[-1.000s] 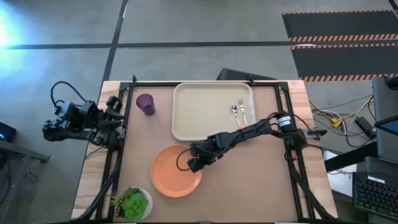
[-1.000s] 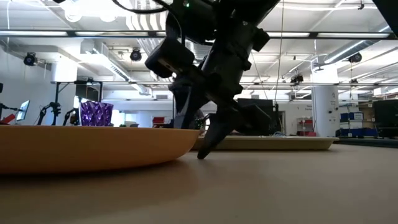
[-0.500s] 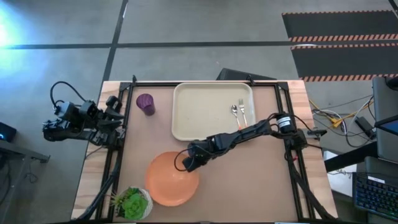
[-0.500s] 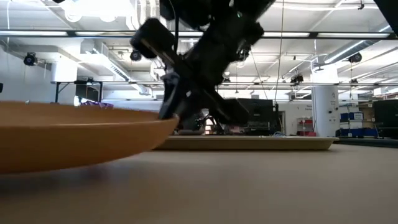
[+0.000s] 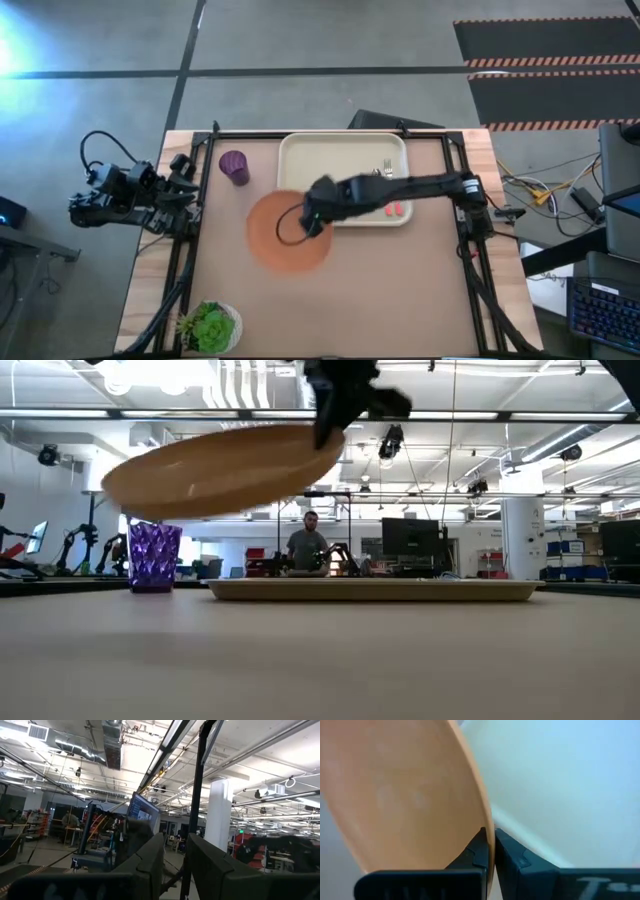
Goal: Pick and place plate/cup/fork/spoon on tray
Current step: Put the orange plate to the left of the orange fork on the white tray
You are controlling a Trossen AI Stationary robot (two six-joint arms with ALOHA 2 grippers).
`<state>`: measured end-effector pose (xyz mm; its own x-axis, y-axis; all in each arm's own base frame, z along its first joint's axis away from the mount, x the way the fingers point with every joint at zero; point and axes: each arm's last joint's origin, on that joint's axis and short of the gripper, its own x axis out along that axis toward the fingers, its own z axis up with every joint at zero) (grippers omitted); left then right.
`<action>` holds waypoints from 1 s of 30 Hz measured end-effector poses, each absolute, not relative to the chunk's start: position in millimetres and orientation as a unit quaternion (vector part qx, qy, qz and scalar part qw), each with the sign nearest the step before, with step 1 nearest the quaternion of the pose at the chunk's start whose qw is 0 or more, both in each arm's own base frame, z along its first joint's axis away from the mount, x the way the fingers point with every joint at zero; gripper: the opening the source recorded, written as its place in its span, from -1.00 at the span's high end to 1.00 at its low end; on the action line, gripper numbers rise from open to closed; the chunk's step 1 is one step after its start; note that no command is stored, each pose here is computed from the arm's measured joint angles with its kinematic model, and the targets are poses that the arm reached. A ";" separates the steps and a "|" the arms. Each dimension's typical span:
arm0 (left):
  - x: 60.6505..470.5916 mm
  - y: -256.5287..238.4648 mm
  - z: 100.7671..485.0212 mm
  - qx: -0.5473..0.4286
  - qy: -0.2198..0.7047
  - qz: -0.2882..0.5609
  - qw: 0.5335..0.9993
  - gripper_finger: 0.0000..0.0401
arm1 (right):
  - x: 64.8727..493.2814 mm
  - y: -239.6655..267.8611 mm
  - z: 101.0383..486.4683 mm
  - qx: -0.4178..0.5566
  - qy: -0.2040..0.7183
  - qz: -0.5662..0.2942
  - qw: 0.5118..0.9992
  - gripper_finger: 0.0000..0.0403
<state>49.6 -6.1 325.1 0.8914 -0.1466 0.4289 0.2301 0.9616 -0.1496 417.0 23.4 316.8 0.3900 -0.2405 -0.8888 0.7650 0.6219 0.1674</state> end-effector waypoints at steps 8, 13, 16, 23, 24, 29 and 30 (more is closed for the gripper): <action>49.4 -6.1 325.2 -0.099 -0.213 -0.097 0.967 0.64 | 397.9 -44.6 344.6 0.248 0.462 -0.388 0.758 0.96; 49.4 -6.1 325.1 -0.099 -0.212 -0.097 0.967 0.64 | 388.6 -94.5 337.4 0.252 0.488 -0.394 0.737 0.96; 49.4 -6.1 325.1 -0.099 -0.212 -0.097 0.967 0.64 | 380.4 -121.5 330.7 0.254 0.500 -0.410 0.719 0.96; 49.4 -6.1 325.2 -0.099 -0.212 -0.097 0.967 0.64 | 359.6 -172.7 320.0 0.271 0.519 -0.424 0.691 0.96; 49.4 -6.1 325.2 -0.099 -0.212 -0.097 0.967 0.64 | 356.8 -178.0 317.4 0.277 0.522 -0.425 0.686 0.96; 49.0 -6.1 325.7 -0.095 -0.214 -0.097 0.967 0.64 | 352.0 -195.9 298.1 0.303 0.528 -0.410 0.680 0.96; 49.0 -6.1 325.7 -0.095 -0.214 -0.096 0.967 0.64 | 352.6 -197.3 292.9 0.307 0.528 -0.405 0.681 0.96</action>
